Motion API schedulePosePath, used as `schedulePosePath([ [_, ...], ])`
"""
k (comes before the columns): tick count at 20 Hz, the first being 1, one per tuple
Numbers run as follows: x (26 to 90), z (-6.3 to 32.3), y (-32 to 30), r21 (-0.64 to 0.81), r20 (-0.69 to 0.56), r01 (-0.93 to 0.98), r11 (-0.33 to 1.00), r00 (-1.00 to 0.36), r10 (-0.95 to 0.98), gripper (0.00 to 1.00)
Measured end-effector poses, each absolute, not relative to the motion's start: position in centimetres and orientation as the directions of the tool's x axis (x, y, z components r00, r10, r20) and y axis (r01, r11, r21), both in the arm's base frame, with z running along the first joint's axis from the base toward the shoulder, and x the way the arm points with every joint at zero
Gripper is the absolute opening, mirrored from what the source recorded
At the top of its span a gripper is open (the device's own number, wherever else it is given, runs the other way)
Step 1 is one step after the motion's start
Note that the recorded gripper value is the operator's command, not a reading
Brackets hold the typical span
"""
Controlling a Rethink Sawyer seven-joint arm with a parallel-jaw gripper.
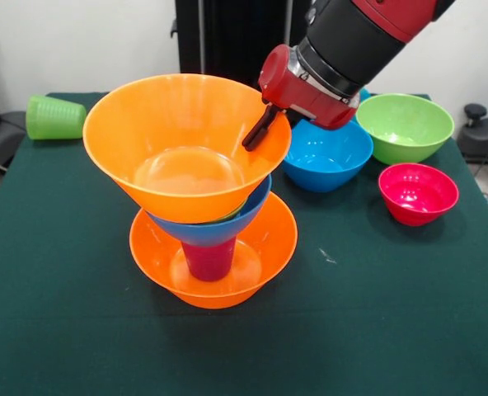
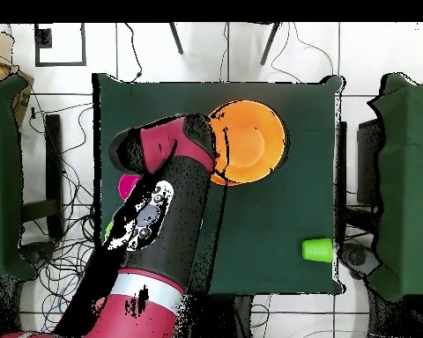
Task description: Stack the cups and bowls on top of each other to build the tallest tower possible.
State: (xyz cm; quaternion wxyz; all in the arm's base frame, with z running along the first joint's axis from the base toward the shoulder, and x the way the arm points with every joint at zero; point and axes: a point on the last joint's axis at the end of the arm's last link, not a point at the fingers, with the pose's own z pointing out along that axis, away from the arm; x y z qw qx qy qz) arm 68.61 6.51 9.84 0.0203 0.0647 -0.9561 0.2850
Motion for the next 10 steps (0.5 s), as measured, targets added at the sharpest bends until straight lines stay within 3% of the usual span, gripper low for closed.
schedulePosePath([
  [10,68.62,9.88,6.75,-0.541,0.074,-0.136,0.830,-0.991,-0.114,0.00],
])
